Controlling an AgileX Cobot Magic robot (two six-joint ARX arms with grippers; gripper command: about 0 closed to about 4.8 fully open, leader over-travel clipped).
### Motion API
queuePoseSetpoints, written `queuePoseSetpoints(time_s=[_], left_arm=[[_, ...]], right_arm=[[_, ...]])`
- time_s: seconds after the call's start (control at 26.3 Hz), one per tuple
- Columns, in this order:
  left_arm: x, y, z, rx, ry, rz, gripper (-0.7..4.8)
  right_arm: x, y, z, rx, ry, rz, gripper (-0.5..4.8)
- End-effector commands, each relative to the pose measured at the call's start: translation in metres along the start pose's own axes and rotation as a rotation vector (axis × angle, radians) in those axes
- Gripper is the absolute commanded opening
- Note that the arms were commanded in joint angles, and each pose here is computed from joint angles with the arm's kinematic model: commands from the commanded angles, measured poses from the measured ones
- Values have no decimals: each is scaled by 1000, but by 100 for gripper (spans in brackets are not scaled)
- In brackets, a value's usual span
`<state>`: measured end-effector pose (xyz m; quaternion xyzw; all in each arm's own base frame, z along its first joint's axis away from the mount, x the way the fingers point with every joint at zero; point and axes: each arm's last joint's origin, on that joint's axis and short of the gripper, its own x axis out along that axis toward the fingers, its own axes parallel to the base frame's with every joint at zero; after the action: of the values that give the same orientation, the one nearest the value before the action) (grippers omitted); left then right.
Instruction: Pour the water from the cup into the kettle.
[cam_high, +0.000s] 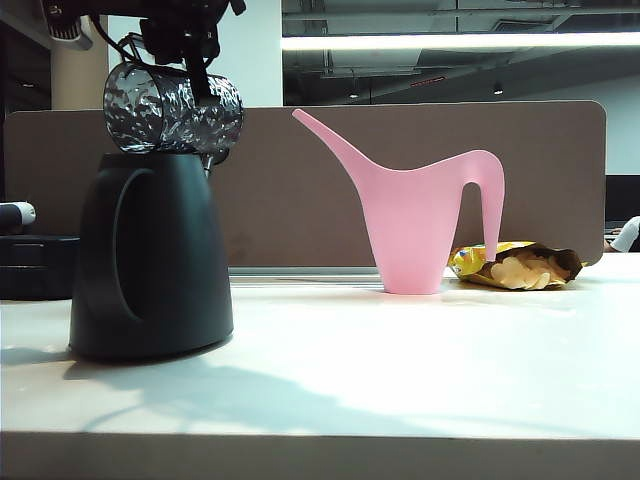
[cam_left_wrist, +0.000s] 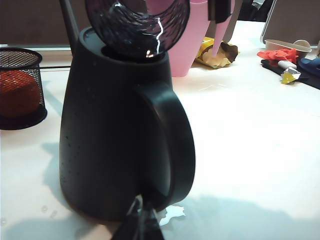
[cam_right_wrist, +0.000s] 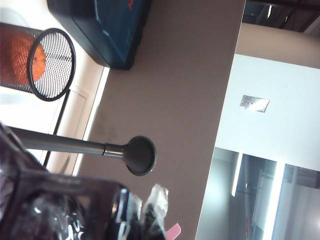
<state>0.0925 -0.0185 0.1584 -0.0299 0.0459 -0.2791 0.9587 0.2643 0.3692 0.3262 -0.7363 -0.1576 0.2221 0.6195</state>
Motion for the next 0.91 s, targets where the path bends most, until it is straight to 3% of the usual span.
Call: queuePoseSetpoints(time_s=[0.04, 0.91], left_arm=[[0, -1, 2, 7, -12, -18, -5], [0, -1, 2, 7, -12, -18, -5]], right_arm=[[-2, -7, -2, 8, 18, -29, -6], [2, -7, -11, 12, 42, -27, -6]])
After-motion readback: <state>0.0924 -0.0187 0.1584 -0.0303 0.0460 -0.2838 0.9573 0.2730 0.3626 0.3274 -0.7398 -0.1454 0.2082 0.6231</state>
